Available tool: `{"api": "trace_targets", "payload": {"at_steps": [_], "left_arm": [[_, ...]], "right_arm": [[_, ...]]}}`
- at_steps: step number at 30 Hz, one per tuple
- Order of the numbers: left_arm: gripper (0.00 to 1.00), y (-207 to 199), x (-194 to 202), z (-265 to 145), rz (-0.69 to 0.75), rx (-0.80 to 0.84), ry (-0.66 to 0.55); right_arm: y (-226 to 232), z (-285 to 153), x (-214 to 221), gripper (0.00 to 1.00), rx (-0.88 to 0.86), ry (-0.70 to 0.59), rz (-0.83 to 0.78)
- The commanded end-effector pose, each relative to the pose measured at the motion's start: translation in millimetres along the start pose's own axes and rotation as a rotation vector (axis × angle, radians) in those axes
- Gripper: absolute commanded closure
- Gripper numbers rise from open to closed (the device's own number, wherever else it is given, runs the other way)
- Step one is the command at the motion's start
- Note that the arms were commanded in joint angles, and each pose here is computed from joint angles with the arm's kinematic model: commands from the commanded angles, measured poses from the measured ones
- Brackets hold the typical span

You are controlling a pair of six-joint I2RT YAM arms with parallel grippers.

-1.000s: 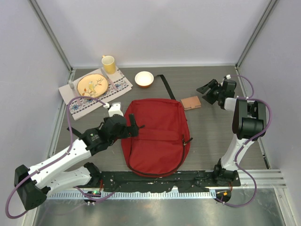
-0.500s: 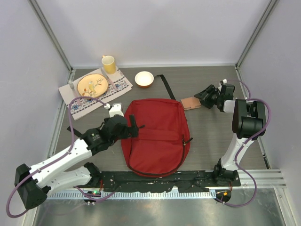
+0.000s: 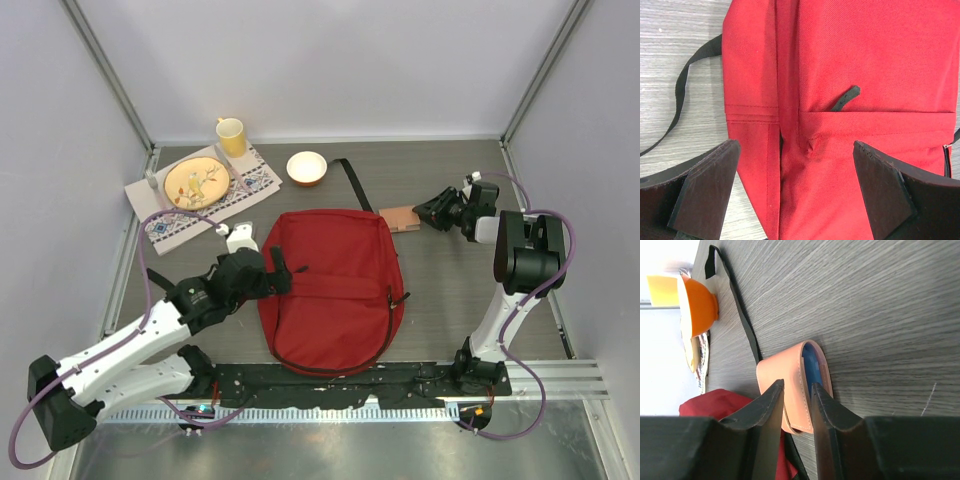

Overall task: Pack the student bag
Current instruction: Pick up the personal item from the center of the board.

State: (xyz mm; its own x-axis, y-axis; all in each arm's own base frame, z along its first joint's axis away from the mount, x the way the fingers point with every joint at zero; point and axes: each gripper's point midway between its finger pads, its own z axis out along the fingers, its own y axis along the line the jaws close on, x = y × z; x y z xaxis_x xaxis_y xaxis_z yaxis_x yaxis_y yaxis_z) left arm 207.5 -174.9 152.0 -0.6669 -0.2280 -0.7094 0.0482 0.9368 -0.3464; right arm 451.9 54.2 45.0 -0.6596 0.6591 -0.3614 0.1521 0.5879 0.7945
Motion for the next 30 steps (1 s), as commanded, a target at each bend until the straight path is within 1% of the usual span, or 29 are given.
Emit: {"api": "trace_targets", "payload": {"at_steps": [1,12,13,14,15,17,19,24,30], "left_arm": [[0.0,2.3,-0.4,-0.8,-0.021,-0.003,-0.009],[0.0,-2.0,3.6,3.7,-0.019,0.001,0.014],[0.0,-2.4,2.8,3.9,-0.022,0.001,0.013],[0.0,-2.1,3.3,4.4,-0.02,0.0,0.014],[0.0,-2.2,4.0,4.9,-0.02,-0.001,0.017],[0.01,-2.1,4.0,4.9,-0.018,-0.001,0.017],[0.0,-2.0,4.0,4.6,-0.02,-0.001,0.017],[0.0,-1.1,6.2,6.3,-0.019,-0.004,0.019],[0.0,-2.1,7.9,9.9,-0.016,-0.009,0.029]], "right_arm": [[24.4,-6.2,-8.3,0.67,-0.081,-0.025,-0.039],[21.6,-4.3,-2.8,0.68,-0.09,-0.007,-0.025],[21.9,-4.6,-3.7,0.79,-0.092,-0.008,-0.025],[21.4,-4.2,-3.0,0.82,-0.092,-0.004,-0.025],[20.1,-3.7,-2.0,0.83,-0.089,-0.001,-0.02],[18.4,-2.7,-0.9,0.76,-0.087,0.004,-0.016],[17.3,-2.2,0.1,0.75,-0.086,0.007,-0.014],[16.8,-0.7,4.8,0.73,-0.098,0.023,0.0],[15.6,0.6,9.5,0.74,-0.102,0.053,0.014]]}}
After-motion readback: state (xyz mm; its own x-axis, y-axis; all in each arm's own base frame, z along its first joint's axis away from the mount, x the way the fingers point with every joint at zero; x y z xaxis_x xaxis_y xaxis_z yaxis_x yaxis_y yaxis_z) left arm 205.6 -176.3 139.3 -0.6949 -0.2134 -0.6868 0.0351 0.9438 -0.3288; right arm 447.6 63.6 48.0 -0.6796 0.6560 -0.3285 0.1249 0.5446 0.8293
